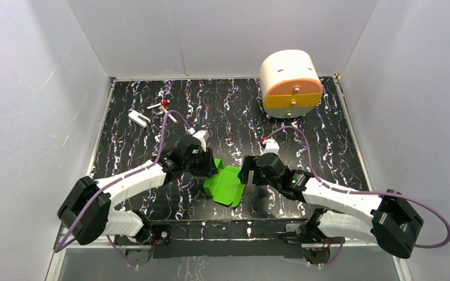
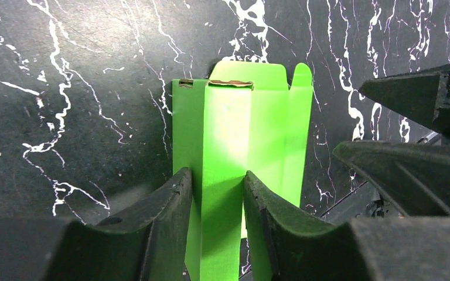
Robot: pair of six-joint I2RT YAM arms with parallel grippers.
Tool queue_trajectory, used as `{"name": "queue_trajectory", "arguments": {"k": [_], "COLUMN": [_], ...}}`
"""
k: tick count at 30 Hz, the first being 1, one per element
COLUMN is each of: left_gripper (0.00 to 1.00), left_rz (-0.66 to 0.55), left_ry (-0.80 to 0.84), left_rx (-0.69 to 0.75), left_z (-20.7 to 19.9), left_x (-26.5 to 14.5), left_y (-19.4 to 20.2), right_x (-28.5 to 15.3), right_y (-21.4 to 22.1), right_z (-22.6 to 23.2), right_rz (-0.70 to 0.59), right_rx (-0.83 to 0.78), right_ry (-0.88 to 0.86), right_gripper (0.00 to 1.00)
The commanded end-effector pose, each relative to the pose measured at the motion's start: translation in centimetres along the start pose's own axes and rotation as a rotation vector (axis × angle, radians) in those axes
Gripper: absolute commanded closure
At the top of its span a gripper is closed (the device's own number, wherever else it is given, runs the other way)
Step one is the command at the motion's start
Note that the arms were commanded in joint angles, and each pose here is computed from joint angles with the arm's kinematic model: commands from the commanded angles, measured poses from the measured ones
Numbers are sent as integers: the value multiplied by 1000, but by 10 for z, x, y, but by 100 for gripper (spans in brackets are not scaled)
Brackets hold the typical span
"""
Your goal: Fold the paper box
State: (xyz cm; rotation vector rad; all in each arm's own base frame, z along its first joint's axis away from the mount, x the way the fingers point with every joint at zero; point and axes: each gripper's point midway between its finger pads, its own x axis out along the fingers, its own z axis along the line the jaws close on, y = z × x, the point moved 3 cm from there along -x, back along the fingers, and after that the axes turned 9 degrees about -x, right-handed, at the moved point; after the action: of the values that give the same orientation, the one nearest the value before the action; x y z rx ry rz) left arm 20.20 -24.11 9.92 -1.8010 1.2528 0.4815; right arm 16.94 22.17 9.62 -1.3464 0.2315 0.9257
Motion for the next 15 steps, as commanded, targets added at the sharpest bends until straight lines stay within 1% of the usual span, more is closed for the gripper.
{"name": "queue_trajectory", "arguments": {"k": [1, 7, 11, 15], "left_gripper": [67, 68, 69, 69], "left_rz": [-88, -170, -198, -211], "left_ry": [12, 47, 48, 54], "left_rx": [-28, -106, -116, -127], "left_z": [2, 7, 9, 10], "left_x": [-8, -12, -14, -15], "left_y": [-7, -6, -8, -8], "right_x": [1, 6, 14, 19], "right_y": [-30, -35, -30, -25], "right_z": [26, 31, 27, 30], "right_rz": [-51, -16, 34, 79], "right_rx": [101, 157, 166, 175], "right_ry": [-170, -249, -210, -219], "right_gripper": [6, 13, 21, 30]}}
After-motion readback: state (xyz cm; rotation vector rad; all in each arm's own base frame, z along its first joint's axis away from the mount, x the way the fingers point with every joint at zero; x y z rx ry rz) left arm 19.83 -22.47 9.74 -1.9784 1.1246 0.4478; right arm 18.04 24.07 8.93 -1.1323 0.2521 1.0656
